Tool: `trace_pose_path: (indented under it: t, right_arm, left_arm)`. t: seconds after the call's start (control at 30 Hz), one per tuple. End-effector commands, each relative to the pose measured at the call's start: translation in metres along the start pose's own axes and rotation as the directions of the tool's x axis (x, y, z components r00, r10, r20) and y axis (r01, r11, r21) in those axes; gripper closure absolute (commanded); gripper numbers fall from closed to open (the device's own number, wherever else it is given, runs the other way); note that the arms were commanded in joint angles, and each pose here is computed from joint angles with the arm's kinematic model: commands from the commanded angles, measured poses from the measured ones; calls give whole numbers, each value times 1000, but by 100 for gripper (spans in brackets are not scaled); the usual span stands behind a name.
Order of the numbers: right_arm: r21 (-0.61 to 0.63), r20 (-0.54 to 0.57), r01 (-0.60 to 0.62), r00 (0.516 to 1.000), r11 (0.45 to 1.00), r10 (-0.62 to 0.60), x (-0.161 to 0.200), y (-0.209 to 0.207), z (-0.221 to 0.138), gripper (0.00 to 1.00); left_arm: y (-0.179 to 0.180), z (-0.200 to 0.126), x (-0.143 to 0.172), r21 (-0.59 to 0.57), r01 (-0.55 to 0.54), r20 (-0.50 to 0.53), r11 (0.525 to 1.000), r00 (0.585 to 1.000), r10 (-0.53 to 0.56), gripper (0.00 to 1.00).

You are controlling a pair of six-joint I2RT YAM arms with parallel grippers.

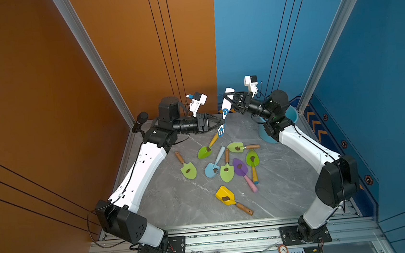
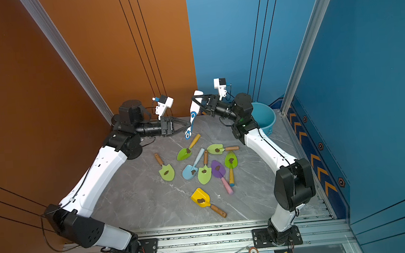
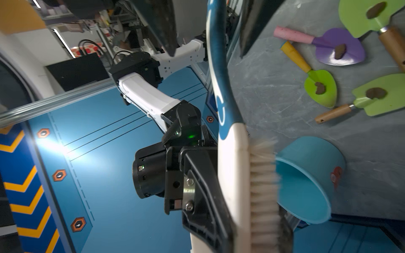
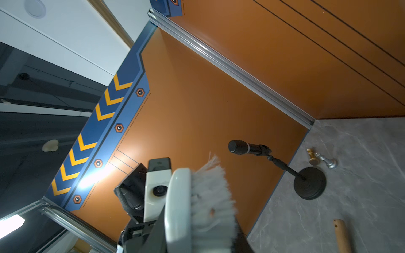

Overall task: Brush the soil off the hand trowel and place it into the bucket
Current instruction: Pick up the brush from the center of the board.

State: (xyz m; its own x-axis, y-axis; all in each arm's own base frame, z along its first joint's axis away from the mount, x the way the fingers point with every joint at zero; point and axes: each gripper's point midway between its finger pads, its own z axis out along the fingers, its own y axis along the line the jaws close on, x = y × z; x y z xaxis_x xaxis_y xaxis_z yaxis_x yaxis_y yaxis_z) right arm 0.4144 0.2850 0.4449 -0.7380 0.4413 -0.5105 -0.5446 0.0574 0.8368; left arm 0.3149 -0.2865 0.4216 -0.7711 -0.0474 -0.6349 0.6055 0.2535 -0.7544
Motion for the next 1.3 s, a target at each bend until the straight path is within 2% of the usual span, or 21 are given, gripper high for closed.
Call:
trace_pose_path:
  t: [0.0, 0.07, 0.13, 0.17, 0.23, 0.27, 0.5, 0.83, 1.03, 1.17, 1.27]
  right_arm:
    - [192, 27, 84, 995, 978, -91, 4, -6, -12, 82]
    - [356, 61, 93, 991, 930, -122, 2, -25, -23, 83]
    - [499, 80, 100, 984, 861, -161, 2, -41, -35, 83]
    - [542, 85, 98, 982, 834, -171, 2, -46, -39, 83]
    - [571, 84, 101, 980, 815, -180, 5, -49, -41, 83]
    - [581, 86, 98, 980, 808, -181, 5, -50, -43, 83]
    - [623, 37, 138, 978, 770, -205, 15, -47, -49, 83]
    - [628, 47, 147, 973, 764, -225, 18, -37, -57, 83]
    - [620, 49, 153, 971, 769, -233, 19, -34, -55, 83]
    - [628, 46, 155, 971, 763, -234, 22, -35, -55, 83]
    - [634, 39, 158, 971, 757, -235, 24, -36, -54, 83]
  left_arm:
    - [-3, -11, 1, -198, -208, 27, 958, 976, 218, 23]
    - [6, -10, 7, -342, -300, -4, 891, 948, 318, 16]
    - [23, -9, 15, -492, -384, -79, 781, 914, 399, 15]
    - [30, -8, 18, -534, -423, -119, 732, 895, 430, 15]
    - [44, -2, 29, -583, -518, -219, 626, 842, 493, 15]
    - [48, 1, 33, -580, -540, -247, 610, 830, 500, 15]
    - [67, 9, 39, -574, -531, -277, 624, 843, 462, 20]
    - [75, 39, 62, -480, -514, -325, 711, 857, 400, 26]
    - [83, 45, 71, -471, -494, -349, 731, 865, 360, 41]
    - [82, 47, 67, -481, -486, -339, 730, 871, 356, 55]
    - [82, 49, 68, -489, -496, -345, 718, 865, 363, 56]
